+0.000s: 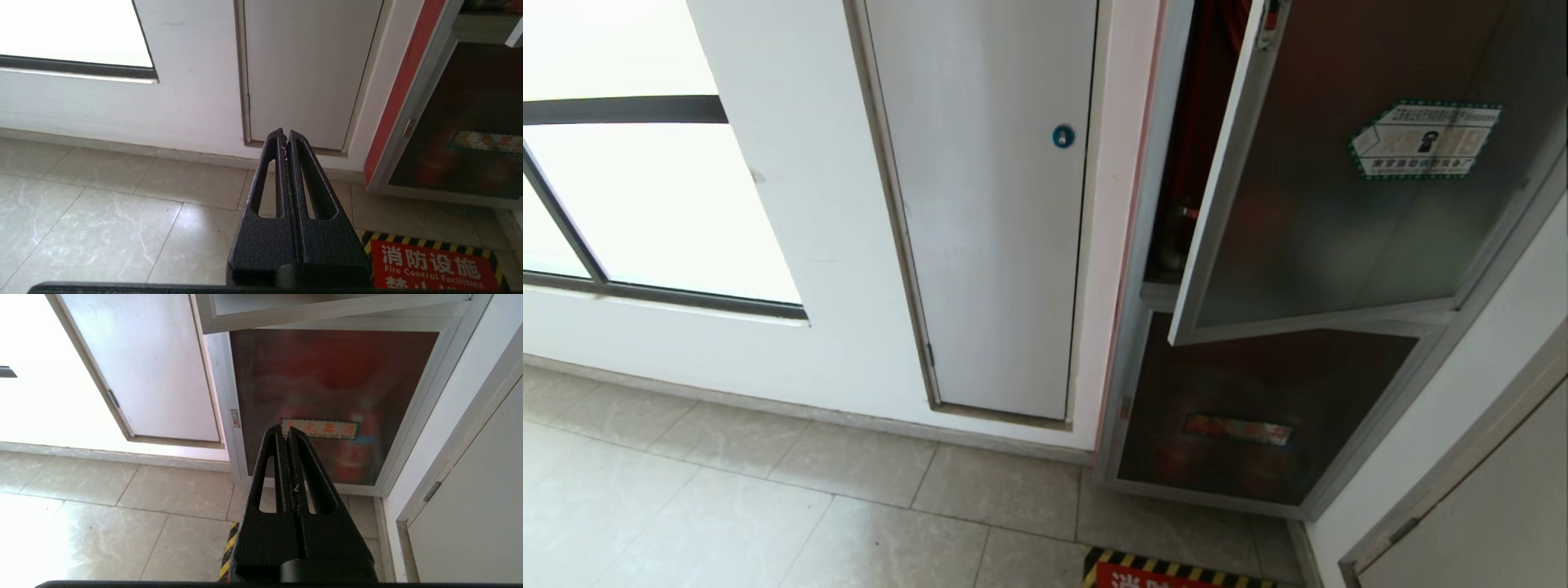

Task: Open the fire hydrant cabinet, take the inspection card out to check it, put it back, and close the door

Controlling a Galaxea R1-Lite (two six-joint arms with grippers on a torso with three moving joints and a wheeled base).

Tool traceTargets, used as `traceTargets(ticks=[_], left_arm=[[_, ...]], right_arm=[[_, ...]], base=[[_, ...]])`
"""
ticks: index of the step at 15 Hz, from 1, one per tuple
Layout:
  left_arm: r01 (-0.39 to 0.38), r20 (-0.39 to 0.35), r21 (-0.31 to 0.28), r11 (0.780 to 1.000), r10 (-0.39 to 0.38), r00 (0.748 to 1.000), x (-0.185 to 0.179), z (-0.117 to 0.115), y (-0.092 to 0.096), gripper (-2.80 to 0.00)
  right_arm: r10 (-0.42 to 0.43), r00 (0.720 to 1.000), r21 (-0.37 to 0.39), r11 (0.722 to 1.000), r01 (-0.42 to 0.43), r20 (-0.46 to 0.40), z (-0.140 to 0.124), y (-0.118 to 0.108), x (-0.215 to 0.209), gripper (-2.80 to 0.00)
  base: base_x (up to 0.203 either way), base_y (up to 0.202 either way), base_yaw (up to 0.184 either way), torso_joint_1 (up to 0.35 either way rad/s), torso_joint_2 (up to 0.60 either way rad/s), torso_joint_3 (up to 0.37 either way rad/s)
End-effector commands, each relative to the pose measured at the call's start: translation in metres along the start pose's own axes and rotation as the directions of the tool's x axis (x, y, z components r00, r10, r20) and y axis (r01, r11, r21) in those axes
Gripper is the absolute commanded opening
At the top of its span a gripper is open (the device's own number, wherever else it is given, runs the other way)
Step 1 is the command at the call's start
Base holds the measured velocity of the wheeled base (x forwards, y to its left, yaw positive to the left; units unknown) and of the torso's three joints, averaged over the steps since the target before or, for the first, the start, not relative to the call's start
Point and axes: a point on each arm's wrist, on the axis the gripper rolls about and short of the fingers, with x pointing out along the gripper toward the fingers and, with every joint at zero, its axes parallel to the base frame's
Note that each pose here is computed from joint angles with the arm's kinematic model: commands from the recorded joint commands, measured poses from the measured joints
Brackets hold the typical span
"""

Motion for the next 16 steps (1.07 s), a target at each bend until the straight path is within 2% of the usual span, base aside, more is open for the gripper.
traceTargets(ticks=[1,4,7,9,12,14,16], left_arm=[[0.002,0.0,-0.005,1.0,-0.002,1.0,0.001,0.016,0.0,-2.8],[0.021,-0.045,-0.015,1.0,-0.022,0.999,0.012,0.045,0.0,-2.8],[0.131,-0.062,-0.026,0.991,-0.132,0.989,0.025,0.078,-0.001,-2.8],[0.211,-0.087,-0.046,0.976,-0.214,0.973,0.038,0.096,-0.003,-2.8],[0.346,-0.152,-0.131,0.929,-0.364,0.919,0.069,0.12,-0.007,-2.8],[0.427,-0.197,-0.18,0.886,-0.457,0.867,0.096,0.134,-0.011,-2.8],[0.516,-0.217,-0.222,0.827,-0.558,0.801,0.123,0.148,-0.015,-2.8]], right_arm=[[0.0,1.0,0.0,1.0,0.0,0.0,0.0,0.0,0.0,-2.8],[0.0,1.0,0.0,1.0,0.0,0.001,0.0,0.0,0.0,-2.8],[0.0,1.0,0.0,1.0,0.0,0.0,0.0,0.0,0.0,-2.8],[0.0,1.0,0.0,1.0,0.0,0.001,0.0,0.0,0.0,-2.8],[0.0,1.0,0.0,1.0,0.0,0.0,0.0,0.0,0.0,-2.8],[0.0,1.0,0.0,1.0,0.0,0.0,0.0,0.0,0.0,-2.8],[0.0,1.0,0.0,1.0,0.0,0.002,0.0,0.0,0.0,-2.8]], base=[[0.0,0.0,0.0,0.0,0.0,0.0],[0.0,0.0,0.0,0.0,0.0,0.0],[0.0,0.0,0.0,0.0,0.0,0.0],[0.0,0.0,0.0,0.0,0.0,0.0],[0.0,0.0,0.0,0.0,0.0,0.0],[0.0,0.0,0.0,0.0,0.0,0.0],[0.0,0.0,0.0,0.0,0.0,0.0]])
